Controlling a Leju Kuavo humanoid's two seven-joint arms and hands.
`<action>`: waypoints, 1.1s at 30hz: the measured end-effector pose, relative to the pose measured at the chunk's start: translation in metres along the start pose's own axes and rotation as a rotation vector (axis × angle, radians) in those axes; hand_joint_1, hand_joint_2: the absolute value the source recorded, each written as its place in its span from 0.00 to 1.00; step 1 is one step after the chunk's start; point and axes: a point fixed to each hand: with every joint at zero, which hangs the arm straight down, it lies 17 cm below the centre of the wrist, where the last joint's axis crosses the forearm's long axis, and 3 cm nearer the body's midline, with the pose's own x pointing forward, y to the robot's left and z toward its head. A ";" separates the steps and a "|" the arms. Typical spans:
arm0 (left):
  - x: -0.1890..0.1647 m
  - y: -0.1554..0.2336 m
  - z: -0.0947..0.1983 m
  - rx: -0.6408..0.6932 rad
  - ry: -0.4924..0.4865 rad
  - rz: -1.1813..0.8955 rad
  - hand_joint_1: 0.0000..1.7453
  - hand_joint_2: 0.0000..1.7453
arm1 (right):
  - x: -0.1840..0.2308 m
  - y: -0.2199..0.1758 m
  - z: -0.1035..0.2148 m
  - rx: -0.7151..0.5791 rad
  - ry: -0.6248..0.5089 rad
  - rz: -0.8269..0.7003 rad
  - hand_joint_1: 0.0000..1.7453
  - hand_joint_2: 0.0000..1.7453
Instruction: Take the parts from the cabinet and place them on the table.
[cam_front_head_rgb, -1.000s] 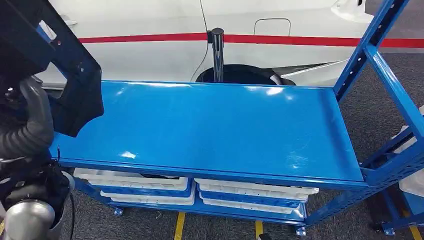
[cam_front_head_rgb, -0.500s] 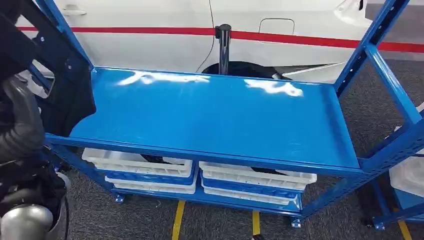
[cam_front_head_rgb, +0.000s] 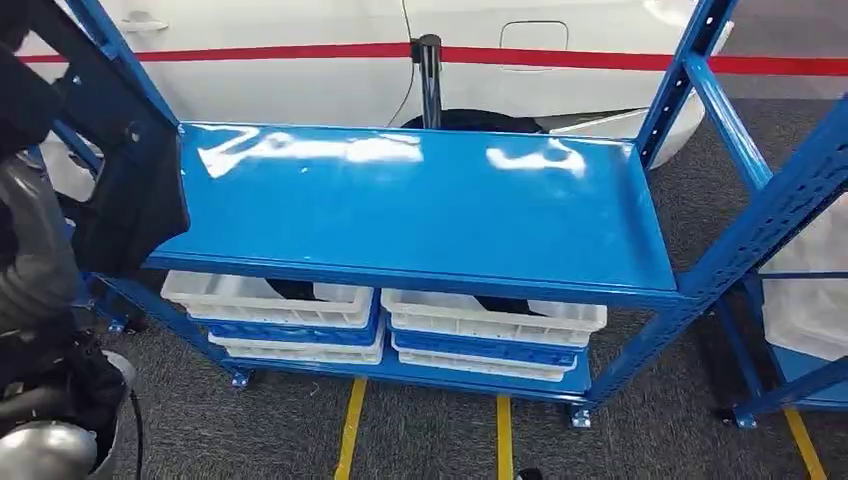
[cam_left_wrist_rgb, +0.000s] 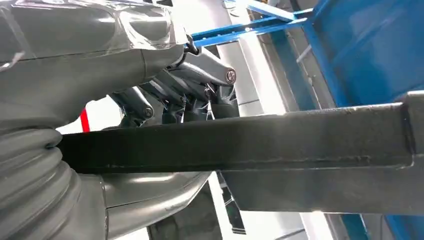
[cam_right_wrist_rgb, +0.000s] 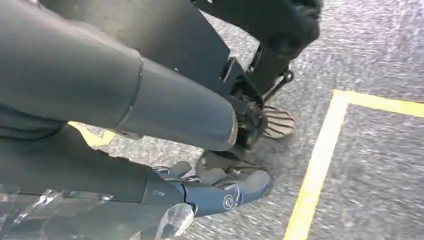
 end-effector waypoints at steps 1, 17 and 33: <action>-0.001 0.000 0.001 -0.001 0.004 0.000 1.00 1.00 | 0.000 0.000 0.000 0.000 0.002 0.000 0.00 0.00; 0.007 0.001 0.001 0.003 -0.001 0.024 1.00 1.00 | -0.002 -0.004 0.000 -0.005 0.003 -0.007 0.00 0.00; 0.005 0.000 0.004 -0.003 0.008 0.029 1.00 1.00 | -0.003 -0.010 0.001 -0.014 0.008 -0.003 0.00 0.00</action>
